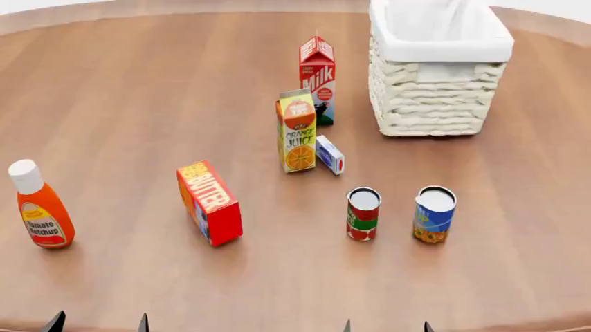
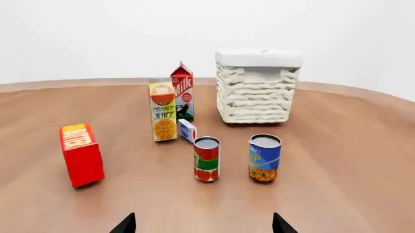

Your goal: Pick up the alphabet soup and the tomato sauce, and put them in the basket.

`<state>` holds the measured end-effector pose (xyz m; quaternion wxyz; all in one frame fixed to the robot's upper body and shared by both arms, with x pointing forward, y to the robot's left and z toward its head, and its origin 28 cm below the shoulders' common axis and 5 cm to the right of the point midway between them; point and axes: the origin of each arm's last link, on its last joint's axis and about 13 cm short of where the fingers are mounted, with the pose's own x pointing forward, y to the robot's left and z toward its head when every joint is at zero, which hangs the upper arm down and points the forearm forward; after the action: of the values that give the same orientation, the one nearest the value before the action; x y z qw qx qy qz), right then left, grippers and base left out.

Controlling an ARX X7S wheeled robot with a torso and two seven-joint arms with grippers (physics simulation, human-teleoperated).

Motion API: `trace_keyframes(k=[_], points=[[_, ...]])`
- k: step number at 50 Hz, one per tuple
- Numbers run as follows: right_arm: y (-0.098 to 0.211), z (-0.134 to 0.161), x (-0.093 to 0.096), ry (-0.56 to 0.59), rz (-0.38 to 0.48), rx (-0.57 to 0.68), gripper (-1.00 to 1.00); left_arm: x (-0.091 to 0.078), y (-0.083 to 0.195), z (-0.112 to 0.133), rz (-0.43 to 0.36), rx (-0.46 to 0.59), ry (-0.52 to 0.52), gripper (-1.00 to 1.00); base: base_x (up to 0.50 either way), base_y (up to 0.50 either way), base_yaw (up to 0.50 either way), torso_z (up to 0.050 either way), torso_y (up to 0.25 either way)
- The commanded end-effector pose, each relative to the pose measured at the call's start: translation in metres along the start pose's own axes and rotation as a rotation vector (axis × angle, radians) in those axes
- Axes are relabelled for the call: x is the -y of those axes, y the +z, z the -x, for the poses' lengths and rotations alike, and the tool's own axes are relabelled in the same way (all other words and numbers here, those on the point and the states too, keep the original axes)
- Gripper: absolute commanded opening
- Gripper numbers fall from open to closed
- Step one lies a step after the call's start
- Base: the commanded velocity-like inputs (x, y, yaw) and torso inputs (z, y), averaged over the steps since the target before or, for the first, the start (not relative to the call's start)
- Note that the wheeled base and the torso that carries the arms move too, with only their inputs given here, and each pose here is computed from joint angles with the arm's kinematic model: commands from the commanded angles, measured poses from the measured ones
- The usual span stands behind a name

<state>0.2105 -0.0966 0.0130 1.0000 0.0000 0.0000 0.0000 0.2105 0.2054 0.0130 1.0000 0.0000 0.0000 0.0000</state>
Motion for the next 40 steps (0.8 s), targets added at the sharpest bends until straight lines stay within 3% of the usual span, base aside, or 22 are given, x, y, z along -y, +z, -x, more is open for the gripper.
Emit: trace_keyframes(k=[1,10,13,18,21,22,23,31,40], points=[[0.0,0.001,-0.001,-0.003,0.006,-0.004,1.0,0.0,0.001,0.0,-0.009,0.008,0.006,1.0,0.0,0.0,0.0,0.0,0.0],[-0.002,0.002,0.0,-0.012,0.007,-0.028,1.0,0.001,0.002,0.004,-0.065,0.011,-0.016,1.0,0.0,0.0,0.0,0.0,0.0],[-0.001,0.01,0.001,-0.029,0.023,-0.03,1.0,-0.001,0.002,0.005,-0.004,0.01,-0.011,1.0,0.0,0.0,0.0,0.0,0.0],[0.001,0.013,0.003,-0.045,0.025,-0.034,1.0,0.0,0.005,0.01,-0.016,0.017,-0.017,1.0,0.0,0.0,0.0,0.0,0.0],[0.005,0.013,0.003,-0.049,0.038,-0.02,1.0,-0.002,0.02,0.017,-0.111,0.115,-0.002,1.0,0.0,0.0,0.0,0.0,0.0],[0.011,0.014,0.004,-0.045,0.025,-0.005,1.0,-0.004,0.027,0.018,-0.084,0.109,-0.001,1.0,0.0,0.0,0.0,0.0,0.0],[0.016,0.014,0.005,-0.053,0.033,0.009,1.0,-0.004,0.031,0.018,-0.112,0.127,0.004,1.0,0.0,0.0,0.0,0.0,0.0],[0.051,0.02,0.005,-0.058,0.082,0.109,1.0,-0.004,0.065,0.026,-0.115,0.213,-0.013,1.0,0.0,0.0,0.0,0.0,0.0],[0.095,0.031,0.004,-0.059,0.082,0.225,1.0,-0.004,0.103,0.038,-0.098,0.292,-0.016,1.0,0.0,0.0,0.0,0.0,0.0]])
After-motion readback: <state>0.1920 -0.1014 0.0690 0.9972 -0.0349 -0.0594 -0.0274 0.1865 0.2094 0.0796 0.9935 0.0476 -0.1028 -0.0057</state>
